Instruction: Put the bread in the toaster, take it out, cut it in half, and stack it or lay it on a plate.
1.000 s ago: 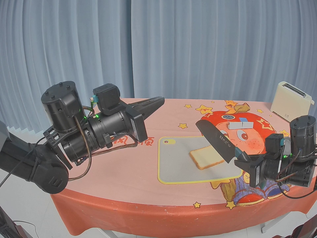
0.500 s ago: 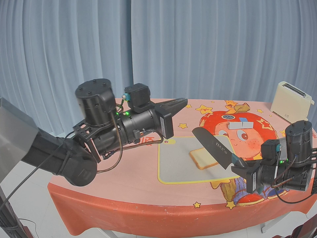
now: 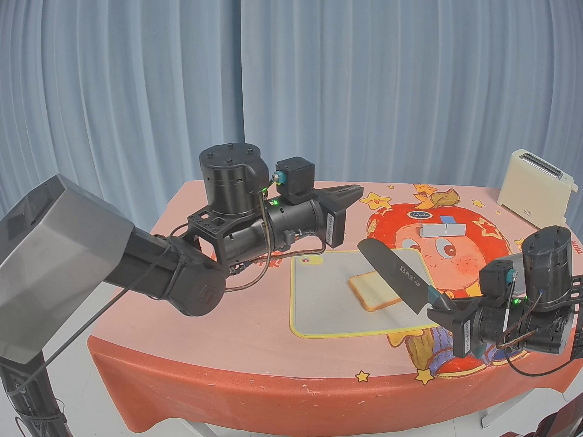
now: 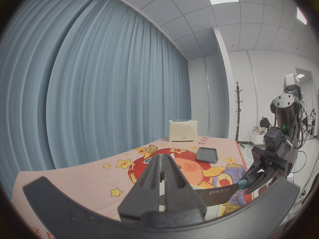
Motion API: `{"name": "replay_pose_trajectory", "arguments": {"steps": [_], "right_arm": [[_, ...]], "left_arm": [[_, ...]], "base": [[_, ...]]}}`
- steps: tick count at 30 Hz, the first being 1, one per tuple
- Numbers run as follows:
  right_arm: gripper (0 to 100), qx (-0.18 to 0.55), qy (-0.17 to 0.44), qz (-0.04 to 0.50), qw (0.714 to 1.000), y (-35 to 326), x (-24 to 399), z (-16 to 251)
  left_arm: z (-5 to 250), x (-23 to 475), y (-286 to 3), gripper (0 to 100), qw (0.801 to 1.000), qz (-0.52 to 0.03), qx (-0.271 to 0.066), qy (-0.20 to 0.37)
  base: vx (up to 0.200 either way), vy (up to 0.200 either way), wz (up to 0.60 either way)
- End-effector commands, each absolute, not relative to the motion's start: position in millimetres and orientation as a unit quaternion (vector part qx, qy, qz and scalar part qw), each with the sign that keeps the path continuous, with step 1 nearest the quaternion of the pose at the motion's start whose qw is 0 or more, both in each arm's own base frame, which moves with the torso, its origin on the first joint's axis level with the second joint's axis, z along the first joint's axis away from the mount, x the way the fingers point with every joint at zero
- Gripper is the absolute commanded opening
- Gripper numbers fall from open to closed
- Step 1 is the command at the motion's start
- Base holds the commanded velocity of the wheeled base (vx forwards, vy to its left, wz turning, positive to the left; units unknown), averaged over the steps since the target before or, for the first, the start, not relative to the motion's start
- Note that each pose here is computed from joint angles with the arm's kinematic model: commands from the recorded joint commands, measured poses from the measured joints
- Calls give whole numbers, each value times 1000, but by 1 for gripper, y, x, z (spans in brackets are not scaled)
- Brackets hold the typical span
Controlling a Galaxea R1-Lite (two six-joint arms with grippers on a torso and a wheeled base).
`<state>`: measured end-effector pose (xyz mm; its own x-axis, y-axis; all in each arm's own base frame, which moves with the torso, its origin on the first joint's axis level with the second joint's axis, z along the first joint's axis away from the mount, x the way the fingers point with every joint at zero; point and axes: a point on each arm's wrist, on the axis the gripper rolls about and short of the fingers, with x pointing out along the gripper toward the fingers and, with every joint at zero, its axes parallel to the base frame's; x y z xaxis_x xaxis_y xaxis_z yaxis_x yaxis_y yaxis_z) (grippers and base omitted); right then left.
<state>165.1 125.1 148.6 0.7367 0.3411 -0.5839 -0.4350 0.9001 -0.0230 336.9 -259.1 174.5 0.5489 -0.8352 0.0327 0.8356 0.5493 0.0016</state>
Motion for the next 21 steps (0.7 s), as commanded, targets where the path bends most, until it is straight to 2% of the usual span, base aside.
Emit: {"name": "replay_pose_trajectory", "arguments": {"steps": [1, 7, 14, 21], "right_arm": [[0, -81, 300, 207, 928, 125, 165, 147], [0, -85, 310, 202, 925, 125, 168, 142], [0, -86, 314, 201, 924, 127, 170, 140], [0, -88, 318, 198, 923, 128, 174, 137]], "left_arm": [[166, 345, -266, 0, 880, -475, -5, -5], [144, 358, -276, 0, 879, -477, -1, 14], [125, 356, -289, 0, 872, -489, 29, 27], [120, 355, -293, 0, 870, -491, 31, 31]], "base": [[0, 0, 0], [0, 0, 0], [0, 0, 0], [0, 0, 0]]}}
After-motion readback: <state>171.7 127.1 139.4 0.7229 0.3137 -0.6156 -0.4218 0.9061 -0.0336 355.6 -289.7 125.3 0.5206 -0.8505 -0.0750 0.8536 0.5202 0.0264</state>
